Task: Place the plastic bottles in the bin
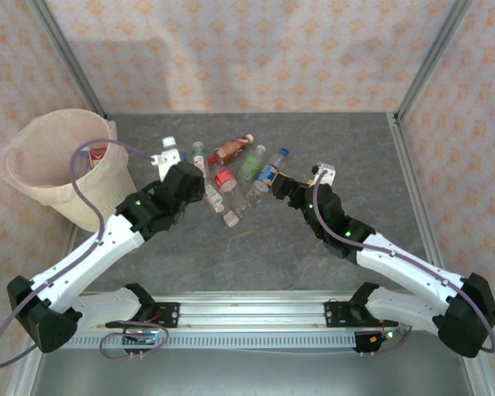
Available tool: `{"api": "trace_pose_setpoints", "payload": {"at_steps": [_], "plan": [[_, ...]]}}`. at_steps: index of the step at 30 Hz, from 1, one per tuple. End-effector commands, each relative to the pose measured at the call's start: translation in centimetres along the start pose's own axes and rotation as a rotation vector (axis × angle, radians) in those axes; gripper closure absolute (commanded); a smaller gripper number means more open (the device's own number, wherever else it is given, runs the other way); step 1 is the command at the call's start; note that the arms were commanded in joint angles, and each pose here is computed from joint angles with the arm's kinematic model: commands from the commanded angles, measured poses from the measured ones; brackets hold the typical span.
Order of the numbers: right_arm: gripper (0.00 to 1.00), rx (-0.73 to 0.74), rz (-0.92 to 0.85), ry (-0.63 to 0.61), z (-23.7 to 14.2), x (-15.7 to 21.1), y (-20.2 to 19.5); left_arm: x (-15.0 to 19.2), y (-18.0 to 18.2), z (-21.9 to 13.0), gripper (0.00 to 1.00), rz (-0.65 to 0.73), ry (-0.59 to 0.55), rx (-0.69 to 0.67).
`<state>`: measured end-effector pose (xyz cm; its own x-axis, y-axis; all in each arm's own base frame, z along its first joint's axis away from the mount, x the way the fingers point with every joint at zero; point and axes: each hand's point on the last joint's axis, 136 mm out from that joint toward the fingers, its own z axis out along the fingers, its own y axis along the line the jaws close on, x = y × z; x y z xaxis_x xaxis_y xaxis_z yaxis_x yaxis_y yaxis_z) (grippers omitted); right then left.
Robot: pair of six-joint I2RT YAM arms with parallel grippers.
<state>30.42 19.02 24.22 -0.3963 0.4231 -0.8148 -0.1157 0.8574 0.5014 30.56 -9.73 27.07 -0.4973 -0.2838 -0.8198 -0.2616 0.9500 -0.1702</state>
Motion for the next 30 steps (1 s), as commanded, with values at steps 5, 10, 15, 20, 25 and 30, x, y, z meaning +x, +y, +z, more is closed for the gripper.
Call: {"api": "trace_pose_setpoints", "payload": {"at_steps": [5,10,15,20,25,30], "plan": [[0.01,-0.075,0.032,-0.011,0.3,-1.0,1.9,-10.1,4.3,-3.5,1.0,0.037,-0.273,-0.219],[0.01,-0.064,0.038,-0.005,0.2,-0.9,1.7,-14.2,10.5,-5.1,1.0,-0.11,-0.348,-0.344],[0.01,-0.057,0.035,0.003,0.3,-0.7,1.6,-15.4,16.0,-5.1,1.0,-0.207,-0.308,-0.439],[0.01,-0.046,0.031,0.016,0.5,-0.5,1.6,-15.2,19.0,-2.5,0.96,-0.295,-0.195,-0.43],[0.01,-0.033,0.013,0.04,0.7,-0.3,1.6,-14.8,20.4,1.6,0.94,-0.411,-0.077,-0.34],[0.01,-0.025,0.0,0.063,0.8,0.1,1.5,-14.5,20.5,4.6,0.77,-0.418,-0.004,-0.327]]}}
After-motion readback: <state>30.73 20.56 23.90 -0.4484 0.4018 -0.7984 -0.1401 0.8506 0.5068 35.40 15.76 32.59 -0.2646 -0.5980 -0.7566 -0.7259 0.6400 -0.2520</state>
